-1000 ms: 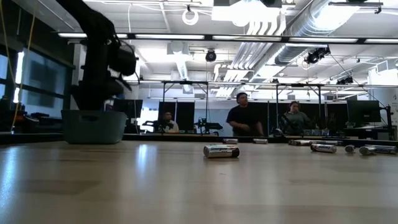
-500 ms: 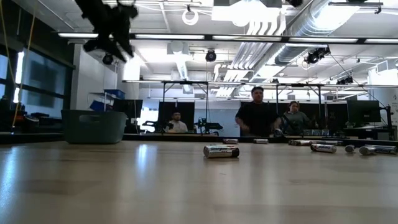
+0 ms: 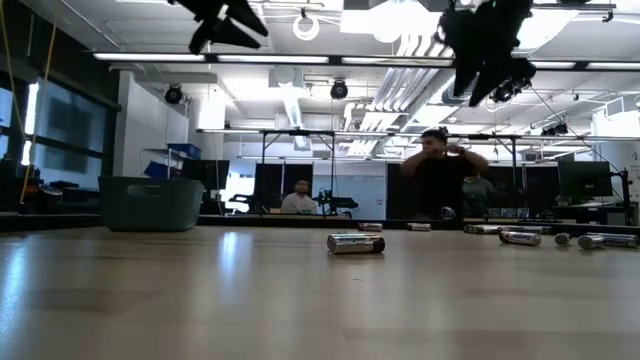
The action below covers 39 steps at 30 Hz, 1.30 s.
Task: Sort batteries
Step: Adjust the green bin
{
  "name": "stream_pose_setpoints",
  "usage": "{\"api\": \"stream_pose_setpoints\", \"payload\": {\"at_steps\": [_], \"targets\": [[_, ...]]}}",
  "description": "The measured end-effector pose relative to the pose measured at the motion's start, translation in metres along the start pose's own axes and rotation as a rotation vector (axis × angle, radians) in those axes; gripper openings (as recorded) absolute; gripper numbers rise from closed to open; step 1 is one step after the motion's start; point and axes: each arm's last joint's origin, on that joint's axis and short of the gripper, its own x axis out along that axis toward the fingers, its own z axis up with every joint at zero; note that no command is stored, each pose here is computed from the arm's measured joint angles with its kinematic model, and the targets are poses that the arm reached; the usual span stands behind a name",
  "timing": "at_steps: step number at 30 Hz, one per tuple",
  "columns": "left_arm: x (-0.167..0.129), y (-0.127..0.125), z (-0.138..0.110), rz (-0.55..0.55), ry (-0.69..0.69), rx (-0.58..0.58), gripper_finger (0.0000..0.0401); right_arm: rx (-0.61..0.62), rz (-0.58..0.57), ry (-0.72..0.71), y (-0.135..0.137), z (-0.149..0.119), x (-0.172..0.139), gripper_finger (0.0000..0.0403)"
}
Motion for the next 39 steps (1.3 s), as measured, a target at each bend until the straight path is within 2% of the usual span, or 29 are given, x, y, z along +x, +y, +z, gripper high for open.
{"api": "stream_pose_setpoints", "payload": {"at_steps": [7, 12, 18, 22, 28, 39], "targets": [[0.019, -0.003, 0.006, -0.101, -0.052, 0.106, 0.0129, 0.001, -0.129, 0.219, -0.041, 0.029, 0.040, 0.0174], [0.023, 0.000, 0.007, -0.143, -0.038, 0.198, 0.0129, -0.098, -0.199, 0.428, -0.070, 0.039, 0.073, 0.0178], [0.024, 0.005, 0.007, -0.146, -0.026, 0.219, 0.0129, -0.223, -0.207, 0.631, -0.102, 0.048, 0.108, 0.0228], [0.027, 0.010, 0.008, -0.127, -0.023, 0.219, 0.0129, -0.329, -0.258, 0.696, -0.122, 0.054, 0.129, 0.0262], [0.027, 0.016, 0.011, -0.101, -0.029, 0.172, 0.0129, -0.504, -0.260, 0.770, -0.139, 0.058, 0.155, 0.0267], [0.027, 0.018, 0.017, -0.089, -0.090, 0.143, 0.0129, -0.496, -0.261, 0.835, -0.146, 0.055, 0.193, 0.0267]]}}
